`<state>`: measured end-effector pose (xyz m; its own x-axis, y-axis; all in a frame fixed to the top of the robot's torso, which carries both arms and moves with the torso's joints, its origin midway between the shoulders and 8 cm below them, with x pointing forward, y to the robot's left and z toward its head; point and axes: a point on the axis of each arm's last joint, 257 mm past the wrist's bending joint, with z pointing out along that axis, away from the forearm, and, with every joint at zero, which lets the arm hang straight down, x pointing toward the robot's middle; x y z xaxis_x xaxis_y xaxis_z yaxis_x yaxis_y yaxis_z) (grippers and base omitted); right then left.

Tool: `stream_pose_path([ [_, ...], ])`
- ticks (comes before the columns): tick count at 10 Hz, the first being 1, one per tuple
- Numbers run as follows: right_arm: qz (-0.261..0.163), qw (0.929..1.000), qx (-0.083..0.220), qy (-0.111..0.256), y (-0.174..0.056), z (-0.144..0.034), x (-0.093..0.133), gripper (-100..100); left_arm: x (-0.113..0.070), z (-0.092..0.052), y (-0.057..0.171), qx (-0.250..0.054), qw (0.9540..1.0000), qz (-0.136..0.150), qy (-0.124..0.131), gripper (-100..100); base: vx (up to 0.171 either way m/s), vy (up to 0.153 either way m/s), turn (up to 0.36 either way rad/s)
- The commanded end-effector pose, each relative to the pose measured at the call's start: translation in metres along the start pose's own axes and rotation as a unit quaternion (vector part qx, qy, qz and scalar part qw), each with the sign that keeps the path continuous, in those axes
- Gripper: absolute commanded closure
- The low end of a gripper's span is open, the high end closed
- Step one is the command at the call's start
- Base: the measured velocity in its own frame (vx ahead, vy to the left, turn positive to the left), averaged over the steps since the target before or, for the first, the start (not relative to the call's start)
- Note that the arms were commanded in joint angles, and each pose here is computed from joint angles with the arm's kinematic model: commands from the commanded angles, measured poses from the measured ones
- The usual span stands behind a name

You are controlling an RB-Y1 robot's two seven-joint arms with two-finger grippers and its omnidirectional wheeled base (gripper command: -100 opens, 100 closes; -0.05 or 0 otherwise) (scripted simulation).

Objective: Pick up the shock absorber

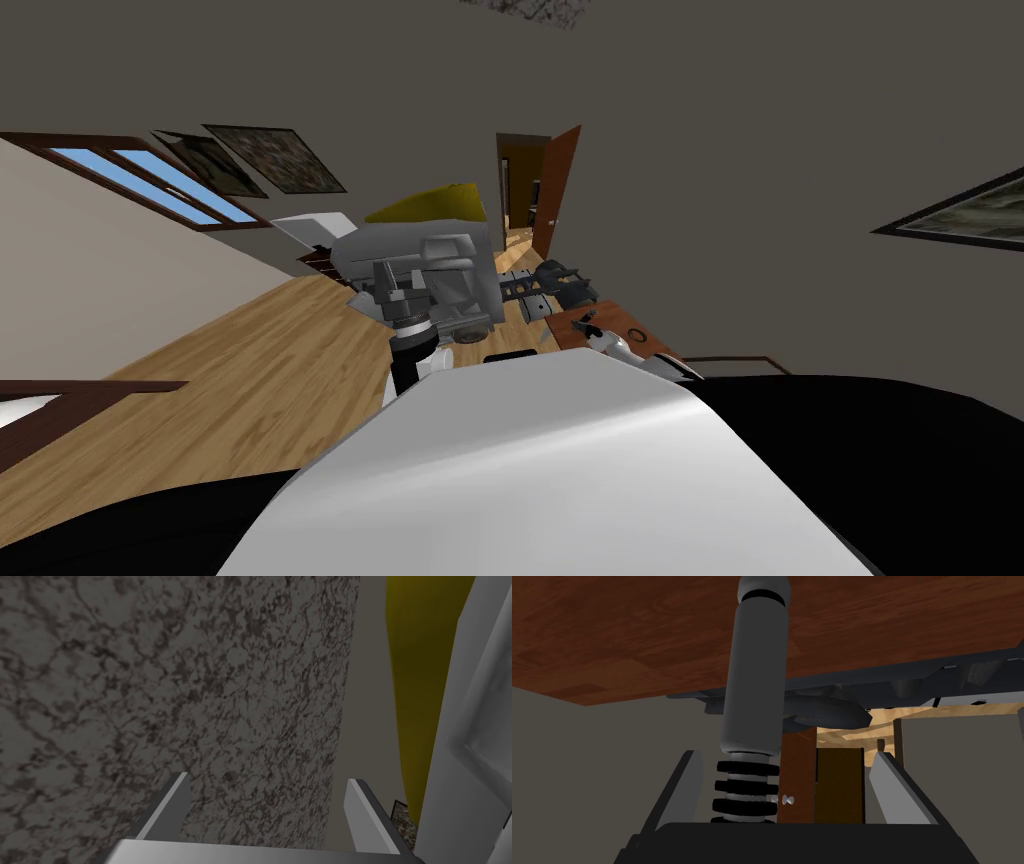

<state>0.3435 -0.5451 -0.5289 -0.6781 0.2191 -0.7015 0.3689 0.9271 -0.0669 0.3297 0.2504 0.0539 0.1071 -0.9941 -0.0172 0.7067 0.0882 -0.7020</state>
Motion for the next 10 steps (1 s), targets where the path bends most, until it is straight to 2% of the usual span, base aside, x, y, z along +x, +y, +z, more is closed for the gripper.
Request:
stream_pose_path([
  [1, 0.010, 0.9999, 0.007, 0.000, -0.013, -0.003, 0.005, -100, 0.000, 0.000, 0.000, 0.000, 1.0000, 0.000, 0.000, 0, 0.005, 0.016, 0.117],
  [2, 0.010, 0.9999, 0.007, 0.000, -0.013, -0.003, 0.005, -100, 0.000, 0.000, 0.000, 0.000, 1.0000, 0.000, 0.000, 0, 0.003, 0.005, -0.015],
  [3, 0.022, 0.9995, 0.024, -0.001, -0.040, -0.012, 0.016, -100, 0.000, 0.000, 0.000, 0.000, 1.0000, 0.000, 0.000, 0, 0.006, 0.024, 0.321],
  [5, 0.024, 0.9994, 0.024, -0.001, -0.040, -0.012, 0.016, -100, 0.000, 0.000, 0.000, 0.000, 1.0000, 0.000, 0.000, 0, 0.006, 0.010, 0.058],
  [6, 0.035, 0.9985, 0.041, -0.003, -0.068, -0.022, 0.025, -100, 0.000, 0.000, 0.000, 0.000, 1.0000, 0.000, 0.000, 0, 0.006, 0.024, 0.287],
  [7, 0.037, 0.9985, 0.042, -0.003, -0.069, -0.022, 0.025, -100, 0.000, 0.000, 0.000, 0.000, 1.0000, 0.000, 0.000, 0, 0.009, 0.015, 0.149],
  [8, 0.045, 0.9972, 0.060, -0.006, -0.097, -0.033, 0.034, -100, 0.000, 0.000, 0.000, 0.000, 1.0000, 0.000, 0.000, 0, 0.011, 0.028, 0.299],
  [10, 0.048, 0.9970, 0.061, -0.006, -0.097, -0.033, 0.034, -100, 0.000, 0.000, 0.000, 0.000, 1.0000, 0.000, 0.000, 0, 0.008, 0.012, 0.043],
])
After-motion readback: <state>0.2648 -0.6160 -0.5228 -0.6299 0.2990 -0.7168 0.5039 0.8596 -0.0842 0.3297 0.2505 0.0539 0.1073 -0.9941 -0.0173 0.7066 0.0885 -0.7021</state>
